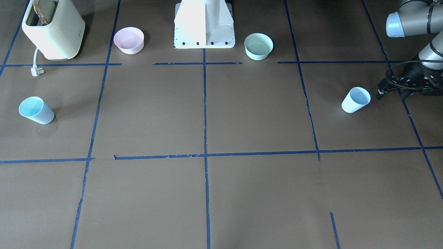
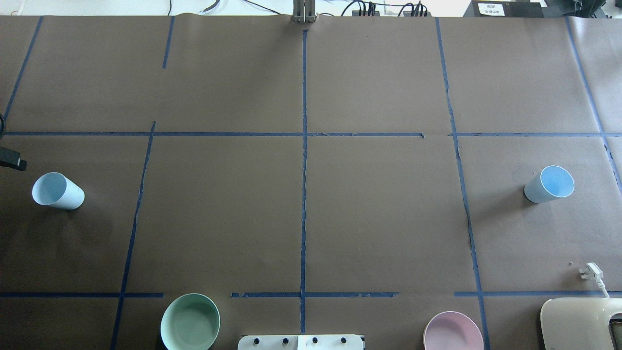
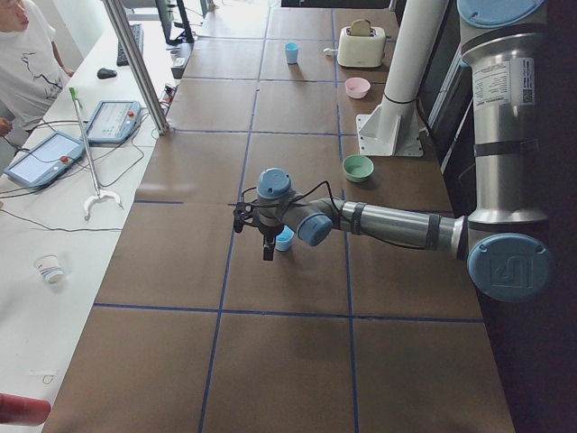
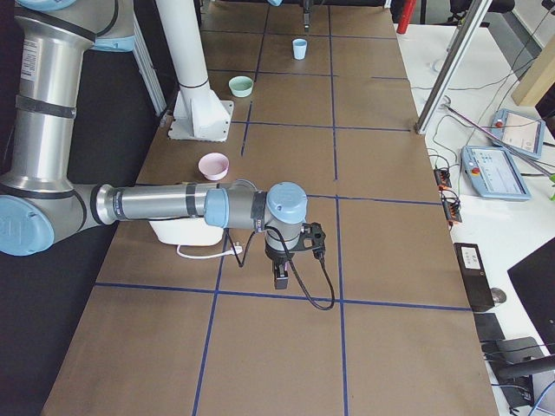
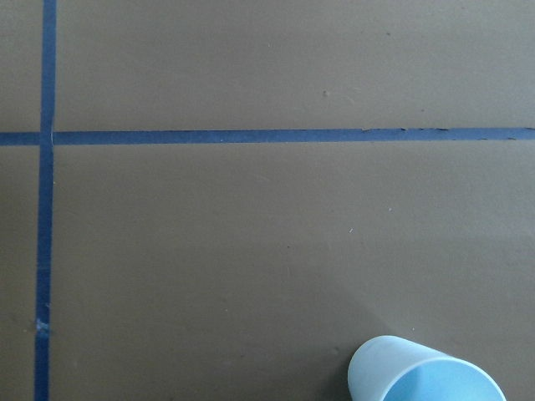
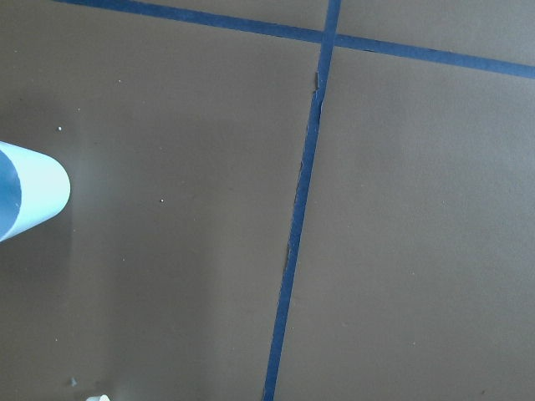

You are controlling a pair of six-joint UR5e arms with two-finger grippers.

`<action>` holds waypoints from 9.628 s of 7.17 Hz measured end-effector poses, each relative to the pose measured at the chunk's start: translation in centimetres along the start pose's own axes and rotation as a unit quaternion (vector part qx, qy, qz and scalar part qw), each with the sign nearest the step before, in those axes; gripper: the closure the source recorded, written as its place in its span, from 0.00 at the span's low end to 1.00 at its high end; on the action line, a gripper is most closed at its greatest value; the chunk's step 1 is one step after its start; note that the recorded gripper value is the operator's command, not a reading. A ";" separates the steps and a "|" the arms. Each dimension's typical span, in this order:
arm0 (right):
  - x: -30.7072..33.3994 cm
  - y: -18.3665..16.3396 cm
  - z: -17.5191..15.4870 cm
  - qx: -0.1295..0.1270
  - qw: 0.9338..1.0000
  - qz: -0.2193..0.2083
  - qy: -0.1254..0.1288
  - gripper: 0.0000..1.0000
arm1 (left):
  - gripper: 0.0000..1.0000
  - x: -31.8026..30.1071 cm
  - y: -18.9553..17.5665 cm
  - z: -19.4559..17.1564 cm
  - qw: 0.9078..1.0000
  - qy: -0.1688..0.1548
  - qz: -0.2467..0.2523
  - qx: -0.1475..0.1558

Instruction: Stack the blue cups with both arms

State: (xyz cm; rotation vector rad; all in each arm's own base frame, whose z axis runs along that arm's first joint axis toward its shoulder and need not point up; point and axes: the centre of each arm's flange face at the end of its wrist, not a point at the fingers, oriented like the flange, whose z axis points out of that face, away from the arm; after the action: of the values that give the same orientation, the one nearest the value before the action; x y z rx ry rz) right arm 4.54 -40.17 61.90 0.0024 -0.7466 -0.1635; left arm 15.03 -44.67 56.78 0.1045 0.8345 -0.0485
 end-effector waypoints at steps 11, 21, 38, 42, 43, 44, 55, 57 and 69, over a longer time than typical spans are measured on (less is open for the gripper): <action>0.0 0.1 0.0 0.000 1.000 0.000 0.000 0.00 | 1.00 4.9 1.5 4.2 0.999 0.000 -0.019 -0.035; -0.2 0.0 -0.1 0.002 1.000 -0.001 -0.004 0.00 | 1.00 53.4 0.7 2.7 0.992 0.012 -0.123 -0.036; -5.1 -3.4 -2.9 0.033 0.999 -0.024 -0.037 0.00 | 0.00 0.5 -6.5 -11.8 0.983 -0.050 0.162 -0.073; -9.2 -6.5 -2.5 0.031 0.999 -0.003 -0.023 0.00 | 0.00 -21.7 -1.3 -13.4 0.989 -0.023 0.127 -0.079; -10.3 -7.3 -1.5 0.038 0.999 0.004 -0.013 0.00 | 0.00 -22.6 -0.7 -13.4 0.989 -0.022 0.122 -0.078; -11.6 -8.0 0.3 0.052 0.998 0.014 -0.011 0.00 | 0.00 -22.8 -0.5 -13.4 0.989 -0.021 0.121 -0.077; -16.3 -6.4 13.6 0.054 0.999 0.001 -0.010 0.95 | 0.00 -22.3 -0.5 -13.5 0.990 -0.002 0.122 -0.070; -16.8 -6.6 13.7 0.052 0.999 -0.003 -0.013 1.00 | 0.00 -22.2 -0.5 -13.5 0.990 0.003 0.122 -0.069; -61.1 -15.6 -2.1 0.057 0.971 0.211 -0.095 1.00 | 0.00 -23.3 -0.3 -12.5 0.993 0.004 0.083 -0.079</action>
State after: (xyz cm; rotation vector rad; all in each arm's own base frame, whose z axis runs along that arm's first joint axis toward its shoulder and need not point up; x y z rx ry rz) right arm -40.41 -46.61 18.12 -0.0638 -0.9294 0.2881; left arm -9.85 -43.50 65.75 0.0248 0.8312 0.1750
